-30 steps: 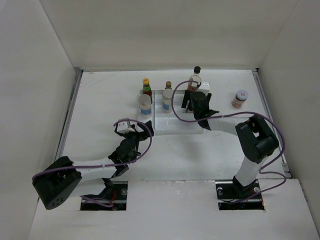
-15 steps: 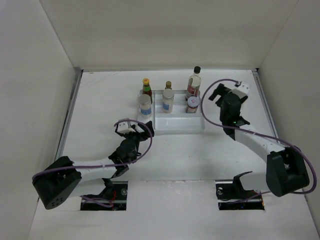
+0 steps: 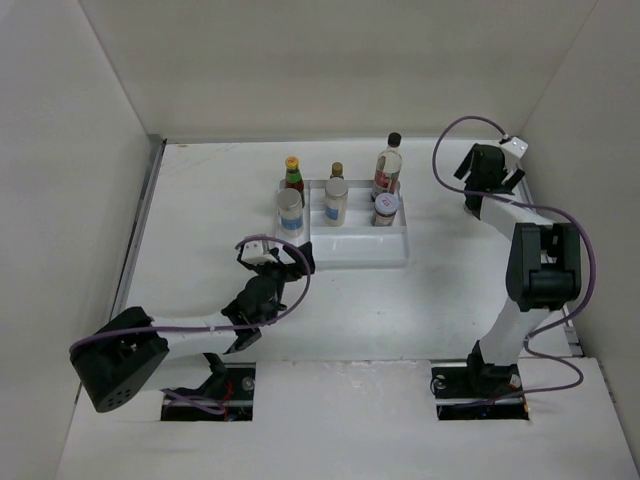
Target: Organize the condiment bottles
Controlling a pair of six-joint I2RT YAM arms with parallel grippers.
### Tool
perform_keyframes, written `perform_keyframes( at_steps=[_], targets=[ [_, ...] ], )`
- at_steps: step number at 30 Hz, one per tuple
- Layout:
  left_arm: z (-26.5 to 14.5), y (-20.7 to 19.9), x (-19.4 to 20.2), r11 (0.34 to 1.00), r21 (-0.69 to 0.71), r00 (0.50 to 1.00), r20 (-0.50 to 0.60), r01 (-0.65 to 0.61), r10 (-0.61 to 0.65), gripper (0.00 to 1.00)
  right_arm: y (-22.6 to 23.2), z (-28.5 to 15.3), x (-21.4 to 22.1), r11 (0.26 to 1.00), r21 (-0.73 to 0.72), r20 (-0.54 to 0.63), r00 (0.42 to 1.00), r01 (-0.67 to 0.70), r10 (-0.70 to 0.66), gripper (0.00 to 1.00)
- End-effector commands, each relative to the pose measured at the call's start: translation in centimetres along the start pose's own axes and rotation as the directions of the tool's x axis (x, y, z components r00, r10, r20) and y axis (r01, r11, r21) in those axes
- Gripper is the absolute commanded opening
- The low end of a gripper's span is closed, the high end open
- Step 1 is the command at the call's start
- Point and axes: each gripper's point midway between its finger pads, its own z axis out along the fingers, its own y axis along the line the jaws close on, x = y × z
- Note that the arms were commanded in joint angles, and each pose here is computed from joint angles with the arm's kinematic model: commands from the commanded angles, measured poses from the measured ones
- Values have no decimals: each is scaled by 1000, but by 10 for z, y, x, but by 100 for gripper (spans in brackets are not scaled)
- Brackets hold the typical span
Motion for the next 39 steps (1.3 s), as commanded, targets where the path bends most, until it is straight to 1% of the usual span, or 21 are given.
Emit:
perform_keyframes(
  at_steps=[1,3,8,12,14,15,18,21,24,25,29,32,35,39],
  targets=[
    [4,-24,-16,996,63,997,33,63,-65,98,4,17,5,999,-18,-52,998,41,-42,100],
    [6,-20,-16,997,53,998,34,59,-61,98,2,22,12,998,-9,-64,996,55,-55,99],
    [8,-19,-13,997,51,998,26,54,-55,98,-7,11,7,997,25,-60,996,68,-67,100],
    [9,-22,-11,997,59,998,18,53,-54,98,-13,0,8,994,39,-57,993,103,-101,100],
    [8,-21,-11,997,60,998,19,57,-58,98,-11,2,16,990,37,-81,988,133,-130,95],
    [8,-21,-12,996,61,998,20,59,-61,98,-11,4,20,989,39,-94,986,142,-138,95],
    [6,-20,-16,996,62,997,29,69,-71,98,-12,8,30,987,52,-125,982,150,-143,85],
    [6,-18,-19,995,61,996,35,76,-78,98,-11,10,29,989,48,-110,985,139,-133,72],
    [6,-17,-19,996,56,996,36,75,-77,98,-10,6,22,992,41,-79,990,119,-115,56],
    [7,-16,-18,996,54,997,33,73,-74,98,-10,4,16,994,38,-57,993,105,-102,53],
    [6,-18,-16,996,58,997,28,73,-75,98,-8,-17,-5,997,22,33,997,76,-77,51],
    [5,-21,-18,995,68,996,32,80,-82,98,0,-40,-9,998,-15,62,996,59,-58,51],
    [2,-24,-23,993,77,995,40,90,-94,98,10,-64,-1,996,-64,70,996,61,-57,52],
    [-2,-30,-26,990,97,993,42,102,-107,98,31,-101,24,986,-143,61,995,90,-82,52]
  ],
)
